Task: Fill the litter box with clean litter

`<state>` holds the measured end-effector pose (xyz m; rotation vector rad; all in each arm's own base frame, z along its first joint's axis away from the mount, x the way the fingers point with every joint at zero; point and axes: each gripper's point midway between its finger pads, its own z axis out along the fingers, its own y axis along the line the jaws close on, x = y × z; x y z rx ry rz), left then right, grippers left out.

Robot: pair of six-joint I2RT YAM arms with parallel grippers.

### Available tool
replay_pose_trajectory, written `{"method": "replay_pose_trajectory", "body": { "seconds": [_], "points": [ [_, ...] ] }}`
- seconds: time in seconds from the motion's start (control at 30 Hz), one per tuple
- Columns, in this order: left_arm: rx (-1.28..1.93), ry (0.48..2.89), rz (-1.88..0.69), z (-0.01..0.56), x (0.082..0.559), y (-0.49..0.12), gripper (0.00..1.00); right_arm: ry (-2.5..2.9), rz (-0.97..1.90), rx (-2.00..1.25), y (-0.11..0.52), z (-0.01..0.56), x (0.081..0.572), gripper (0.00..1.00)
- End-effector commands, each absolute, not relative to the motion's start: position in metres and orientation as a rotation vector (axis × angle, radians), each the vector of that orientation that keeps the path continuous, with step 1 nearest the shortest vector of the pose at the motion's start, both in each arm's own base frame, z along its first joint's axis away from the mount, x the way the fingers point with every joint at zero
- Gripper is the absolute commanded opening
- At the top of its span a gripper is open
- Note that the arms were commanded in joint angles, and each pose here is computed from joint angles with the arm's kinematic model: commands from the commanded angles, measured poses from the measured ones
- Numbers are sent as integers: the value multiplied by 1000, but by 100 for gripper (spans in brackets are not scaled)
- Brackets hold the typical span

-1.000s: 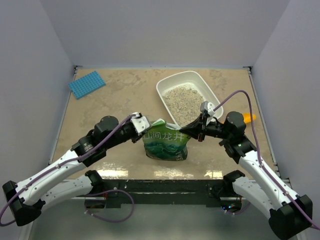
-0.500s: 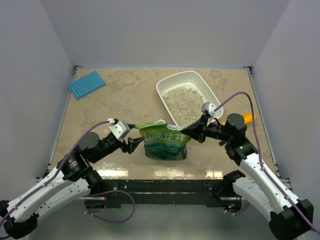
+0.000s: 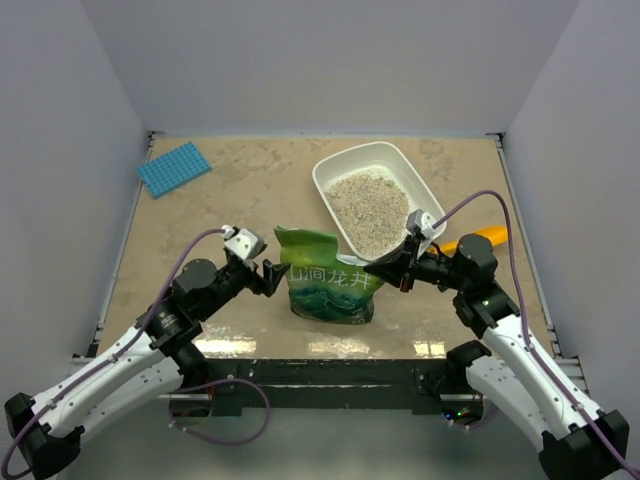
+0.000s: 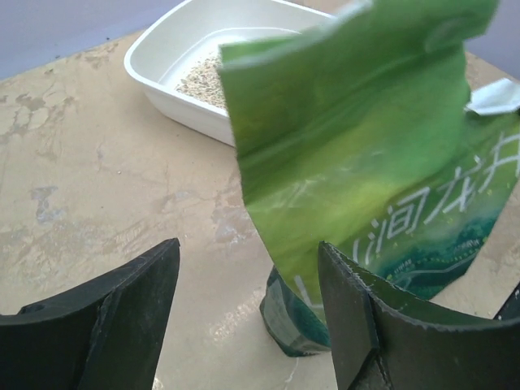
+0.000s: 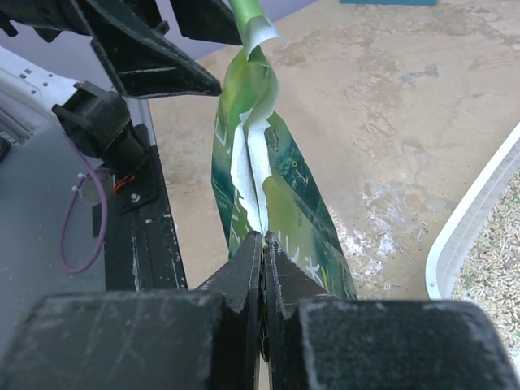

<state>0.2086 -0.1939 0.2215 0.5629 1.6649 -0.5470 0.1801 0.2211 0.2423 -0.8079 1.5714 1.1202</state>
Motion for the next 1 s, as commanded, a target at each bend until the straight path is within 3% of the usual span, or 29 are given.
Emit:
{"method": "replay_pose_trajectory", "body": {
  "seconds": [0.0, 0.2, 0.53, 0.97],
  "points": [
    [464, 1545, -643, 254, 229, -198, 72, 1423, 1124, -817, 223, 277, 175, 0],
    [474, 1476, -832, 260, 238, -192, 68, 1413, 1143, -802, 222, 275, 170, 0],
    [693, 1394, -1270, 265, 204, -224, 67, 1422, 1150, -799, 223, 272, 170, 0],
    [726, 1452, -1231, 256, 187, -195, 66, 1475, 1124, -780, 223, 264, 179, 0]
  ]
}}
